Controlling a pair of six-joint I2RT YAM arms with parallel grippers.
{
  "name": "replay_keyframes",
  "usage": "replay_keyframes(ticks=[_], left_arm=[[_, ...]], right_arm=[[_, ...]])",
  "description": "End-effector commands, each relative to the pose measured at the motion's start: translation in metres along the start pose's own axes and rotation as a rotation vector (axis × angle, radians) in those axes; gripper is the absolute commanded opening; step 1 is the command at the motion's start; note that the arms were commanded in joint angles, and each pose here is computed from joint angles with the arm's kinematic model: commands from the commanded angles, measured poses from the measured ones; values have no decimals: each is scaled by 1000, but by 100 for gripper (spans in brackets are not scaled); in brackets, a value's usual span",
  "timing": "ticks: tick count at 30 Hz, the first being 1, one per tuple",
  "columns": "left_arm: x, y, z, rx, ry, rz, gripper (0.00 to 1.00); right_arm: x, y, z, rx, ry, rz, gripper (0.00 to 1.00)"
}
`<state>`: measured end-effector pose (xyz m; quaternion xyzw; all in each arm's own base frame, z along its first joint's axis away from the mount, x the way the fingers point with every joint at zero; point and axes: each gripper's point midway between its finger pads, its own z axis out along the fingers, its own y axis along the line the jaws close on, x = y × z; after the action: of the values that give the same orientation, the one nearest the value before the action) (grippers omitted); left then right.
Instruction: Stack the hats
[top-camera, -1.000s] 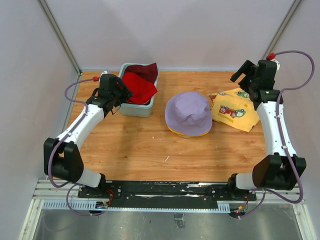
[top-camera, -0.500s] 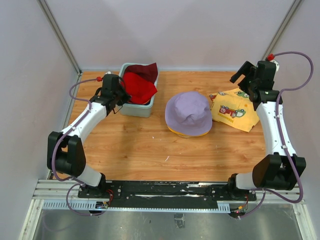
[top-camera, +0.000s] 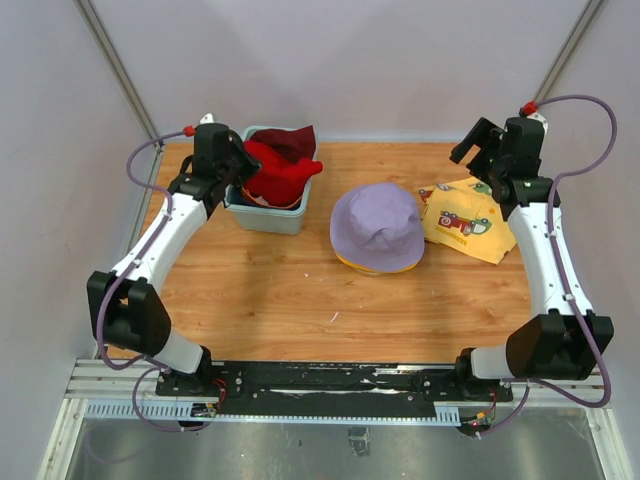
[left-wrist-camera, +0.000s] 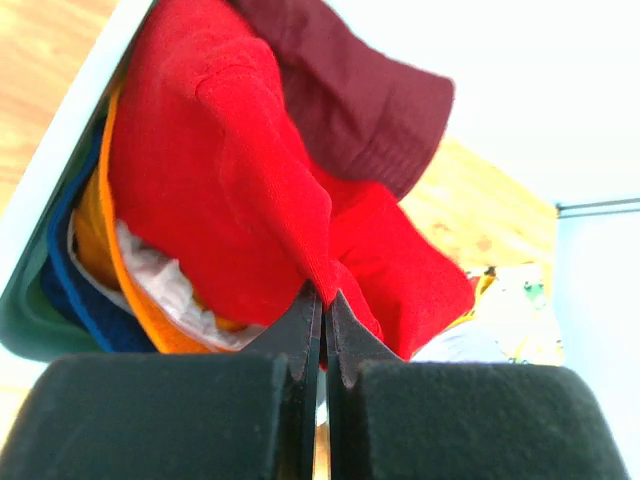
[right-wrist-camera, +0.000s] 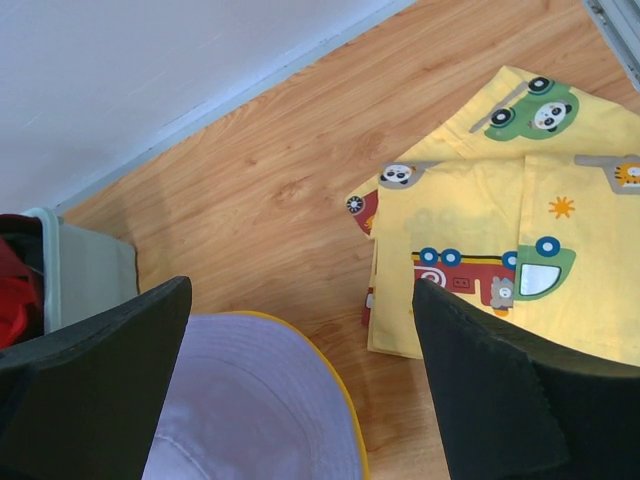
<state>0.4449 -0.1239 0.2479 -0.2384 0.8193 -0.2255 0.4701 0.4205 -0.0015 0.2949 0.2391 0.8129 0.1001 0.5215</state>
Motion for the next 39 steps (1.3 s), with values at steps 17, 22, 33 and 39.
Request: replay_keyframes(ticks=[17,22,33,39], left_arm=[[-108,-132,-86,452,-182,-7,0],[-116,-163,-105,617,-139,-61,1],[-111,-210,-146,992,14,-220,0],[-102,-213,-158,1103,82,-317,1]], right_arm=[[-21,107,-54,-297,-39,-39,93],[-14,140,-68,-468,37,100,94],[18,179,-98,-752,258,478,95],[26,189,-115,-853,333,630,97]])
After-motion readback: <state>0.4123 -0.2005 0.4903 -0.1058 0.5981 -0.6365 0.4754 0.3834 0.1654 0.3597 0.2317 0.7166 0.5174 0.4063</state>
